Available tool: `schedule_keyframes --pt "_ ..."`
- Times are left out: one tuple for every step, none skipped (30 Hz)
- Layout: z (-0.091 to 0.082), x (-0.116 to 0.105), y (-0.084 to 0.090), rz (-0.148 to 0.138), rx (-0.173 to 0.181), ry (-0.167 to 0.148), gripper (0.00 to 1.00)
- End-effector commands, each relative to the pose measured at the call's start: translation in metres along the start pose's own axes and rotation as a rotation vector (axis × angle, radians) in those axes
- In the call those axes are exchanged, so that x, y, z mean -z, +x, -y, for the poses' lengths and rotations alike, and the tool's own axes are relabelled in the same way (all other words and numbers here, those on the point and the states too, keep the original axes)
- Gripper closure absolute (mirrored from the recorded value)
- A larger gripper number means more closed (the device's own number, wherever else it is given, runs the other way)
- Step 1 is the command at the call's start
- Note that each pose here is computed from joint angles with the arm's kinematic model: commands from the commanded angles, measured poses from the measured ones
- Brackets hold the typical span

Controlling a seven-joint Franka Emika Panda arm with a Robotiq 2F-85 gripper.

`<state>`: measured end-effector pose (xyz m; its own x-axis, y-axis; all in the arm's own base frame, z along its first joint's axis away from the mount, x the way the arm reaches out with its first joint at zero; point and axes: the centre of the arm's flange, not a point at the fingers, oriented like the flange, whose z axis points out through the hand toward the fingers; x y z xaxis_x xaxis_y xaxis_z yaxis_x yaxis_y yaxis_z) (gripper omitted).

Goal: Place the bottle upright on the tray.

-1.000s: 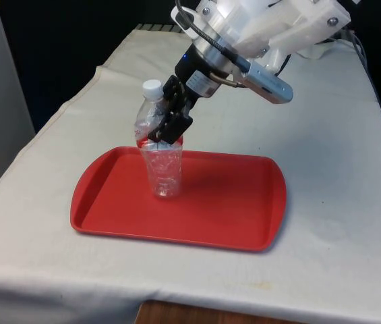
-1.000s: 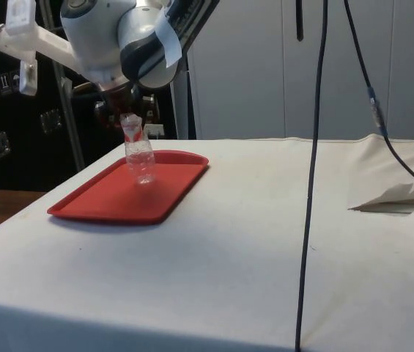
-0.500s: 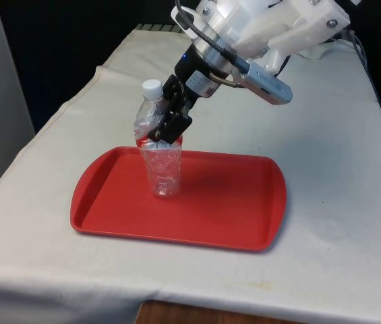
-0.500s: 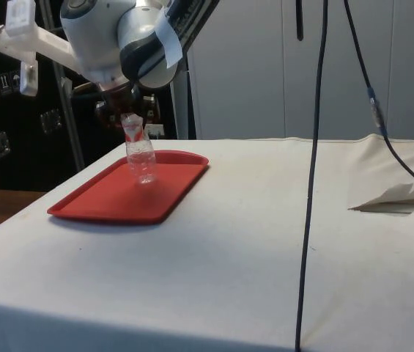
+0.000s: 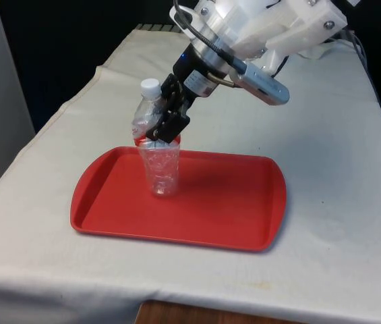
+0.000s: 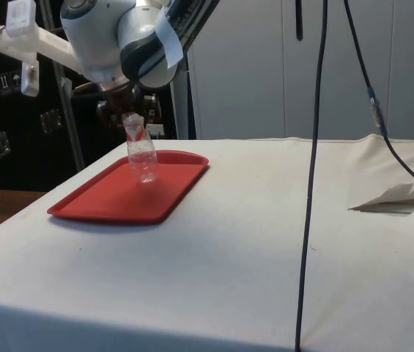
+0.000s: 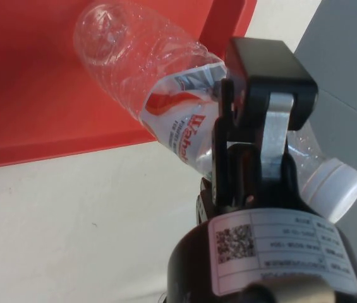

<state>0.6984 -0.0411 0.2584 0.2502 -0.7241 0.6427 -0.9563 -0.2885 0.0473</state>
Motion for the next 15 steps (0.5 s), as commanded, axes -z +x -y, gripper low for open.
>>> schedule_keyframes --pt "0.0019 0.0001 0.0012 0.006 -0.009 0.003 0.67" --pt "0.0021 0.0003 0.0015 0.008 -0.011 0.003 0.67" --pt "0.0024 0.0007 0.0009 0.01 -0.012 0.004 0.67" --pt "0.0011 0.0008 0.0015 0.001 -0.005 0.002 0.67" --pt "0.0025 0.0011 0.0021 0.011 -0.015 0.005 0.67" --pt "0.003 0.0018 0.0026 0.012 -0.016 0.007 0.67" --pt "0.0038 0.0022 0.003 0.014 -0.018 0.009 0.67" --pt "0.0051 0.0033 0.004 0.017 -0.021 0.012 0.67" --pt "0.0058 0.0036 0.0041 0.017 -0.023 0.014 0.67" --pt "0.0059 0.0031 0.0044 0.018 -0.025 0.015 0.67" --pt "0.0061 0.0029 0.0042 0.019 -0.026 0.015 0.67" --pt "0.0067 0.0036 0.004 0.02 -0.026 0.017 0.67" --pt "0.0067 0.003 0.0043 0.02 -0.027 0.016 0.67" --pt "0.0052 0.0041 0.0049 0.007 -0.022 0.011 0.67" --pt "0.0075 0.0035 0.0047 0.023 -0.03 0.018 0.67"
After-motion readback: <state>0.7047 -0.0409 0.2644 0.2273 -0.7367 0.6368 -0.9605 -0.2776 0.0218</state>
